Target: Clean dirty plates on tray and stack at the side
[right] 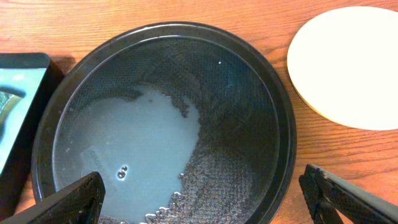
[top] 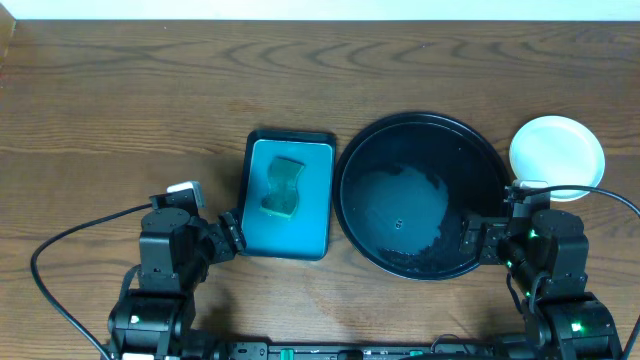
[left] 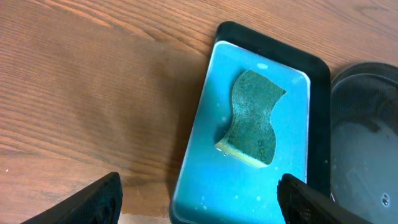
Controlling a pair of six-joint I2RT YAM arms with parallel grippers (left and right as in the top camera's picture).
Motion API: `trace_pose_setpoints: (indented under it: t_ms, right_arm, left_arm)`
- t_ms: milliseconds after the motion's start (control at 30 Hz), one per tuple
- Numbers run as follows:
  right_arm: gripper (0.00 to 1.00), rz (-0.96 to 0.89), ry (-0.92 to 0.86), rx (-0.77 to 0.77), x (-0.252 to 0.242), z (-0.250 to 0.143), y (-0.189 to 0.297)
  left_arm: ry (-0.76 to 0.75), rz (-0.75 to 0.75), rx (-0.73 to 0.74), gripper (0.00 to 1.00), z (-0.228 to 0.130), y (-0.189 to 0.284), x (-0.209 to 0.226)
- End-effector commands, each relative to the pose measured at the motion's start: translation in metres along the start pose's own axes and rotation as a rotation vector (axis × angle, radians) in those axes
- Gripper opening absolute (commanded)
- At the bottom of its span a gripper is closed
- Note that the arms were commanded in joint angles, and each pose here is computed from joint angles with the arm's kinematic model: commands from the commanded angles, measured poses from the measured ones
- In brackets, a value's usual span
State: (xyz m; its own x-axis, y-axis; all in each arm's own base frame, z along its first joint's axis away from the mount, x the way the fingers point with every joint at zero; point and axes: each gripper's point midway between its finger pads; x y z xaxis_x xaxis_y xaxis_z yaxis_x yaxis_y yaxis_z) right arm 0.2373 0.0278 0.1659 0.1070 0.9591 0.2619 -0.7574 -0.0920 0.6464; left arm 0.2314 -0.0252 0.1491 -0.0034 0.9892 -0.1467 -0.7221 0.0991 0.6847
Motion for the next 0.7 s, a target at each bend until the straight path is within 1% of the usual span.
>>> trace_pose_setpoints:
  t_ms: [0,100,200,400,667]
  right_arm:
    - [0.99,-0.005,-0.006,0.012,-0.001,-0.004,-0.001]
    - [0.99,-0.003,0.001,0.010,-0.001,-0.008,0.003]
    - [0.99,0.000,0.010,-0.034,-0.003,-0.006,0.008]
    - [0.99,0.094,0.022,-0.296,0.002,0.008,0.024]
    - [0.99,0.226,0.023,-0.536,0.010,0.007,0.020]
  left_arm:
    - [-0.015,0.007,0.011,0.80,-0.004,-0.002,0.002]
    - [-0.015,0.007,0.011,0.80,-0.004,-0.002,0.002]
    - [-0.015,0.007,0.011,0.80,-0.004,-0.002,0.002]
    - [-0.015,0.007,0.011,0.80,-0.004,-0.002,0.002]
    - [-0.015,0.007,0.011,0.80,-0.004,-0.002,0.002]
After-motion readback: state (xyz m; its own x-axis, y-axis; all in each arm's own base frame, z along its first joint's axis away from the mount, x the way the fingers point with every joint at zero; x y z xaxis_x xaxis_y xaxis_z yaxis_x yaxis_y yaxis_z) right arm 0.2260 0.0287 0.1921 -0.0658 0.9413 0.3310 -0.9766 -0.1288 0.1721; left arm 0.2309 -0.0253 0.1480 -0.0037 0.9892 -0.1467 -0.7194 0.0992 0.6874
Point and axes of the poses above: each gripper's point midway between its finger pads, its own y axis back along the fingers, its own x axis along the line the jaws close on, z = x × y, and after that the axes turned 11 degrees about -y, right-handed
